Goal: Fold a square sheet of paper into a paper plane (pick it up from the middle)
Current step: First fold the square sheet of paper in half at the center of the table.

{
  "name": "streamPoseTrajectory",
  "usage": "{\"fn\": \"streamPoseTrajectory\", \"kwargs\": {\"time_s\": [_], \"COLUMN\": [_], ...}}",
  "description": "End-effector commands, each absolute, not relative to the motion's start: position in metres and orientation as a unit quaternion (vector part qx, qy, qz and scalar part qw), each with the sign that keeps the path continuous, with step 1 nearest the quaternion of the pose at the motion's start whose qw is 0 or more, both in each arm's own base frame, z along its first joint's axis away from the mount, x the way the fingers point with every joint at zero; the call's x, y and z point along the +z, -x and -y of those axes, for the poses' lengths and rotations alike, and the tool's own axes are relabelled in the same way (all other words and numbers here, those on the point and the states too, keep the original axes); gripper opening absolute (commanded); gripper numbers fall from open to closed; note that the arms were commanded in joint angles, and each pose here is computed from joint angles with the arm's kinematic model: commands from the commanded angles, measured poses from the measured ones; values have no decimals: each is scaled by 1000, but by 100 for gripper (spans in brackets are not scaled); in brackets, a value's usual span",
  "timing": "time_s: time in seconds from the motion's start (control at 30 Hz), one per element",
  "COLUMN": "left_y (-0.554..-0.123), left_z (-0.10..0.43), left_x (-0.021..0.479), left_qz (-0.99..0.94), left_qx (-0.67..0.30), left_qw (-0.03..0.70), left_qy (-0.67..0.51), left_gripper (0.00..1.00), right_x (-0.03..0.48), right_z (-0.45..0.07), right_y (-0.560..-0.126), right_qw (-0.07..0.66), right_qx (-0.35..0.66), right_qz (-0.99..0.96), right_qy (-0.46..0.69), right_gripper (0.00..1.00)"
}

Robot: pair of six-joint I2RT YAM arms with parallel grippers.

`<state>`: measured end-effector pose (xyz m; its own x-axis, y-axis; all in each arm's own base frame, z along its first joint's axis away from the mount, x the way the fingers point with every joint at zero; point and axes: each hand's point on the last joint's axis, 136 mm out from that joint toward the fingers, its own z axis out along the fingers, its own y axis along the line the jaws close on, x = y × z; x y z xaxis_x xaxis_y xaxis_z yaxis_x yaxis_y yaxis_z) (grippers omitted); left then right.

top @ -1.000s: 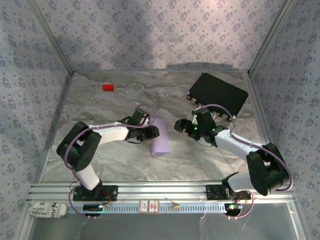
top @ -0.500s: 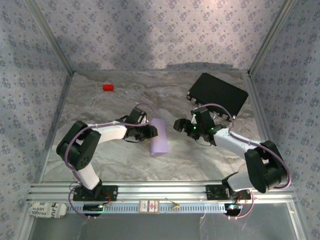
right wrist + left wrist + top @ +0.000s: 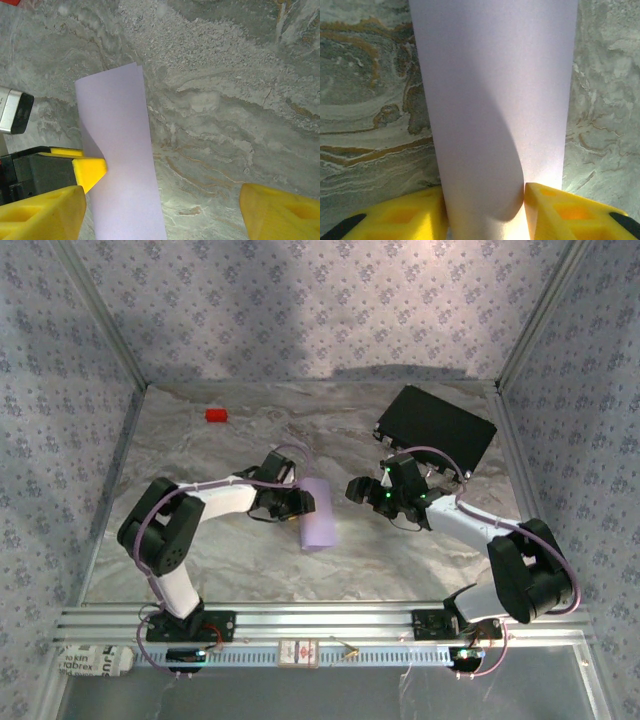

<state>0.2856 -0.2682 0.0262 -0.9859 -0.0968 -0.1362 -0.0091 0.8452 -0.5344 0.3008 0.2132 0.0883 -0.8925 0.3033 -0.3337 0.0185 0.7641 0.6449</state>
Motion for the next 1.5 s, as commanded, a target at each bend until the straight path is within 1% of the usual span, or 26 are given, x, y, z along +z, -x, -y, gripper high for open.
{"fn": "streamPoseTrajectory", "kwargs": {"time_s": [0.0,0.47,0.9,0.97,1.17,1.47], "left_y": [-267,-263,-265,-265,-264,-266], "left_z": [243,243,241,240,238,237], "left_x": [-5,-10,-12,-13,-16,-17], "left_qz": [-977,-983,-986,-986,-987,-987], "left_qx": [-206,-184,-168,-165,-157,-157], "left_qw": [25,-12,-15,-17,-19,-11], "left_qy": [41,3,-10,-13,-12,2], "left_gripper": [44,43,43,41,41,43], "right_x": [92,92,91,91,90,91], "right_z": [-217,-216,-216,-216,-216,-218], "right_y": [-301,-300,-298,-299,-298,-297], "right_qw": [215,216,215,215,214,215], "right_qx": [329,324,322,323,322,323], "right_qz": [-916,-918,-919,-919,-919,-919], "right_qy": [-76,-75,-72,-72,-70,-68], "right_gripper": [82,82,82,82,82,82]}}
